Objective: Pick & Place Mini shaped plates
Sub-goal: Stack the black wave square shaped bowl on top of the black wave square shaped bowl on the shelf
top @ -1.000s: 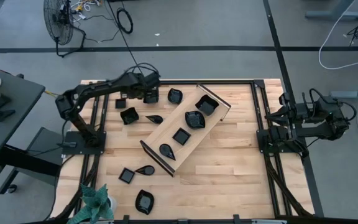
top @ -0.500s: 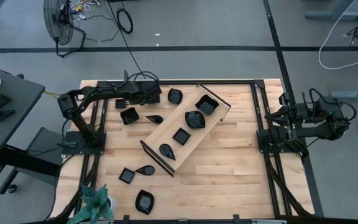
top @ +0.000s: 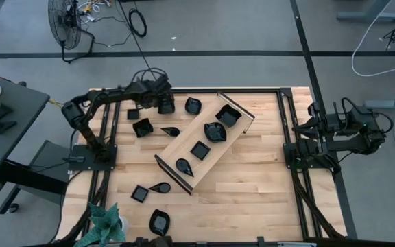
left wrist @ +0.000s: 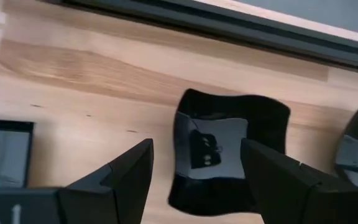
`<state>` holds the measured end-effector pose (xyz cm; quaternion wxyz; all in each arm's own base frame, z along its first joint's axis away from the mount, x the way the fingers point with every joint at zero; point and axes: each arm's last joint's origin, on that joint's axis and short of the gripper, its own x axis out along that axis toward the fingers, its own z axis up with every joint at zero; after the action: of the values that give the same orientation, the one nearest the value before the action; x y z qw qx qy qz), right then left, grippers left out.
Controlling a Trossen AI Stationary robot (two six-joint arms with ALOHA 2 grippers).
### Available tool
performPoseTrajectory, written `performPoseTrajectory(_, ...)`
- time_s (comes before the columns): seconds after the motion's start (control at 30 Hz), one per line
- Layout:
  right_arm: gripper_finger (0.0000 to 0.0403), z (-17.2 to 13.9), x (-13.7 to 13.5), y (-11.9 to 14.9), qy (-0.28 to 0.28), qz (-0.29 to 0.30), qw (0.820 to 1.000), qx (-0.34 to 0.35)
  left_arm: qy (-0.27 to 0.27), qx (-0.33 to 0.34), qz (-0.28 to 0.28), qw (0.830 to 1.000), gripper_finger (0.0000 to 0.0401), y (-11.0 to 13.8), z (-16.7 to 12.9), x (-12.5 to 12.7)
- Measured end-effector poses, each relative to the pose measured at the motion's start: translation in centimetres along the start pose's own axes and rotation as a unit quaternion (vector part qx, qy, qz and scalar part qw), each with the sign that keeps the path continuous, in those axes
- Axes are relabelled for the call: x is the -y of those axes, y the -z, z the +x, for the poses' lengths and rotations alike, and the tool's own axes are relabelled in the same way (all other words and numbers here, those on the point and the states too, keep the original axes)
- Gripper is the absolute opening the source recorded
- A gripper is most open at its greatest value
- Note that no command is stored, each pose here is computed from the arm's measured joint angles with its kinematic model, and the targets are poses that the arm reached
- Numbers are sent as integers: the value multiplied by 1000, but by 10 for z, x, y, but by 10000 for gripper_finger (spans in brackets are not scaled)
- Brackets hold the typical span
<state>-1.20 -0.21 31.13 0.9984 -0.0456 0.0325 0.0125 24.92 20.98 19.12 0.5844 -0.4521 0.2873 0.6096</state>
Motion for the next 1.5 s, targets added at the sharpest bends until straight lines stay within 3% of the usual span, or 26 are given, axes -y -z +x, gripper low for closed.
performPoseTrajectory(0.37, 10, 0, 0, 0, 0, 0, 1000, 0, -10, -47, -5, 999, 248, 9, 15, -15)
performPoseTrajectory(1.0, 10, 0, 0, 0, 0, 0, 1000, 0, 20, -43, -21, 999, 244, 24, 36, -28)
performPoseTrajectory(1.5, 10, 0, 0, 0, 0, 0, 1000, 0, 15, -30, -26, 999, 149, 25, 36, -29)
